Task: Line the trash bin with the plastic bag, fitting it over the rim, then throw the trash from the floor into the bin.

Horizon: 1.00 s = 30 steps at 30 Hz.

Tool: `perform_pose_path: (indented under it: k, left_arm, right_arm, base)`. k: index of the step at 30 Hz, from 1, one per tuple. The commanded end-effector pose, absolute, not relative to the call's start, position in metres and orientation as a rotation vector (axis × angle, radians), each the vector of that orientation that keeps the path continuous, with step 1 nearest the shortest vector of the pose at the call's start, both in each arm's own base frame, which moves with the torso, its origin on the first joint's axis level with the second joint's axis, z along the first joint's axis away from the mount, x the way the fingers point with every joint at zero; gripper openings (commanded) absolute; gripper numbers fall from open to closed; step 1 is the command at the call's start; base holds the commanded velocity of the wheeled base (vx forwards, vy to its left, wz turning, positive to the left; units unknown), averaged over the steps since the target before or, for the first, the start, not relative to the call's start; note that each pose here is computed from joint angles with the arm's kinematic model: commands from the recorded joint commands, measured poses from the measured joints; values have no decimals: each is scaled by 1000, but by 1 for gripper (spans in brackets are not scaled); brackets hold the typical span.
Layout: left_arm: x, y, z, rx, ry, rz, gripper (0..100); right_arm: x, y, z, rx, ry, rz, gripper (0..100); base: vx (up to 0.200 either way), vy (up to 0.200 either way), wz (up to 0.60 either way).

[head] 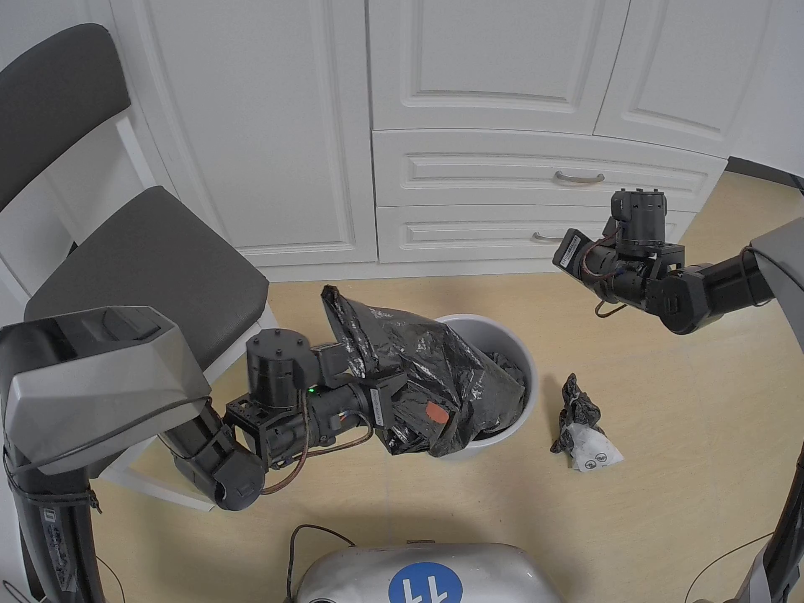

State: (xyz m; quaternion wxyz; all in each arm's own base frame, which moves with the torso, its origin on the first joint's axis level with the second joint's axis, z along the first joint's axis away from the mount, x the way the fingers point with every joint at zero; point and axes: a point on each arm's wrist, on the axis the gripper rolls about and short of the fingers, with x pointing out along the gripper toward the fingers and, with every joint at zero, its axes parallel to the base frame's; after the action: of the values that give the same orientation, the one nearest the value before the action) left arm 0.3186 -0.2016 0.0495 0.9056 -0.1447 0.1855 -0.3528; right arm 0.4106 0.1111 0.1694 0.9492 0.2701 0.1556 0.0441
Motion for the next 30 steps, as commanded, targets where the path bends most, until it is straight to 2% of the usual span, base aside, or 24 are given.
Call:
perform_pose_path:
  k: [1, 7, 13, 20, 30]
  left_arm:
    - [306, -230, 99, -263, 321, -676, 0]
    - [301, -253, 106, -217, 354, -614, 0]
    - [293, -268, 116, -187, 382, -605, 0]
    - [300, -284, 125, -104, 478, -490, 0]
    - [329, -318, 103, -46, 548, -428, 0]
  right_arm:
    - [367, 94, 207, 494, 252, 97, 0]
    - [340, 86, 216, 396, 248, 117, 0]
    - [332, 81, 205, 300, 312, 106, 0]
    - [328, 62, 192, 215, 346, 62, 0]
    - [318, 35, 184, 127, 371, 1, 0]
  base:
    - [0, 0, 0]
    - [0, 0, 0]
    - [0, 0, 0]
    - [0, 0, 0]
    - [0, 0, 0]
